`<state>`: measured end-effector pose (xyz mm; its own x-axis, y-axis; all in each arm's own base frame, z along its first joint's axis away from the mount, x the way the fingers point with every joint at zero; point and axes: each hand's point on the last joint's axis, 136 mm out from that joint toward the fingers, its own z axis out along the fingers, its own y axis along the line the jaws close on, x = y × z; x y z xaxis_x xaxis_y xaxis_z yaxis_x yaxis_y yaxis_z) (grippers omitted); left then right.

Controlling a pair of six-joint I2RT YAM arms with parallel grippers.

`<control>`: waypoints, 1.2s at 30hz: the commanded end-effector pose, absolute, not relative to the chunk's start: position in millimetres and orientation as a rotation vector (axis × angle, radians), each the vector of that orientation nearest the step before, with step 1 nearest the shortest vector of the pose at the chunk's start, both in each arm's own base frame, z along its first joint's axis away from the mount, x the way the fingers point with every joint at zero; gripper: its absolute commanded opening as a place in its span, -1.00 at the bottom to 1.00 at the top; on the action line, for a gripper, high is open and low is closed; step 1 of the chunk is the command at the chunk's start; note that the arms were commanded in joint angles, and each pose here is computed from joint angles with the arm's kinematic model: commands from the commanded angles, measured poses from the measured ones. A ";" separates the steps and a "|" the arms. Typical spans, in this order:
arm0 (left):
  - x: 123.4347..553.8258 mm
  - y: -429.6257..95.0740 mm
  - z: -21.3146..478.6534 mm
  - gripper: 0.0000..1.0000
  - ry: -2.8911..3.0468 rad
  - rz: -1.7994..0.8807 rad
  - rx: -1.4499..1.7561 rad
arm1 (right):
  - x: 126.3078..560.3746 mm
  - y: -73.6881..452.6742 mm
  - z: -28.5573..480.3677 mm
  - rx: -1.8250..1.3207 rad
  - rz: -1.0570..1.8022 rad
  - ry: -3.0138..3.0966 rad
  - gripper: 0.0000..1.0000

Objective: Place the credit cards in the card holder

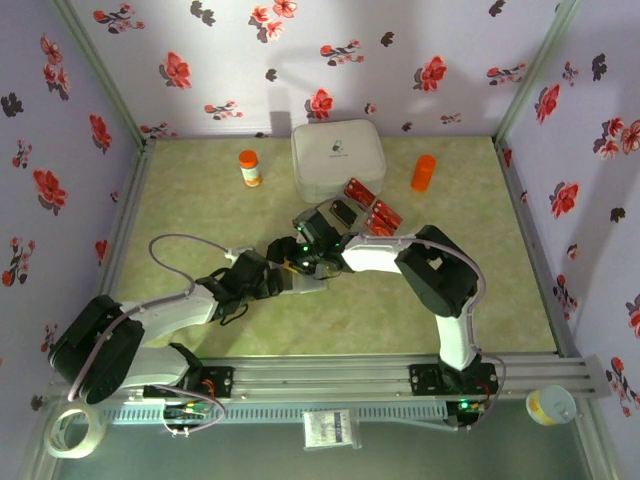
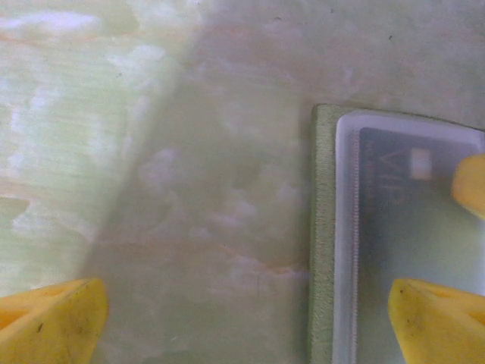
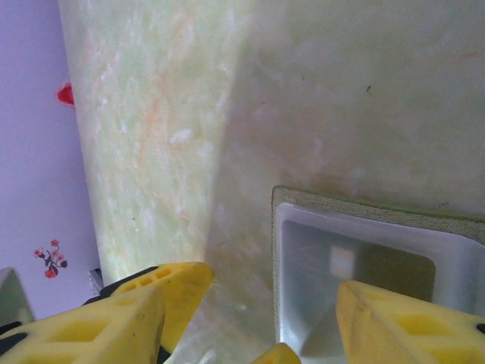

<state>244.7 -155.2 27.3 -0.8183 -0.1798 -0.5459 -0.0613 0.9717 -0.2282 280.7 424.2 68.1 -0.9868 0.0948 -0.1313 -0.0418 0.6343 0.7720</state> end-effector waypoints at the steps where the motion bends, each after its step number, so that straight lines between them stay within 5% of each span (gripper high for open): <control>1: 238.3 -145.9 12.2 0.92 2.559 -0.221 -0.177 | 290.6 405.8 83.6 0.035 1.211 2.667 0.22; 5: 235.6 -143.4 7.6 0.92 2.578 -0.202 -0.182 | 293.9 389.7 75.8 -0.020 1.084 2.705 0.07; 12: 233.7 -142.1 6.2 0.92 2.581 -0.200 -0.189 | 288.8 380.5 59.5 -0.115 0.956 2.760 -0.80; 16: 233.2 -141.5 5.8 0.92 2.583 -0.198 -0.190 | 284.8 387.1 57.5 -0.147 0.968 2.766 -0.99; 36: 243.3 -151.8 32.5 0.94 2.527 -0.262 -0.166 | 274.6 400.7 27.6 -0.178 0.964 2.835 -1.00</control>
<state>243.7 -154.5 29.2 -0.8177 -0.1831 -0.5458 -0.0626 0.9707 -0.2319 277.8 398.0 31.2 -0.9829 -0.0466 -0.1783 -0.1465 0.7846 0.6024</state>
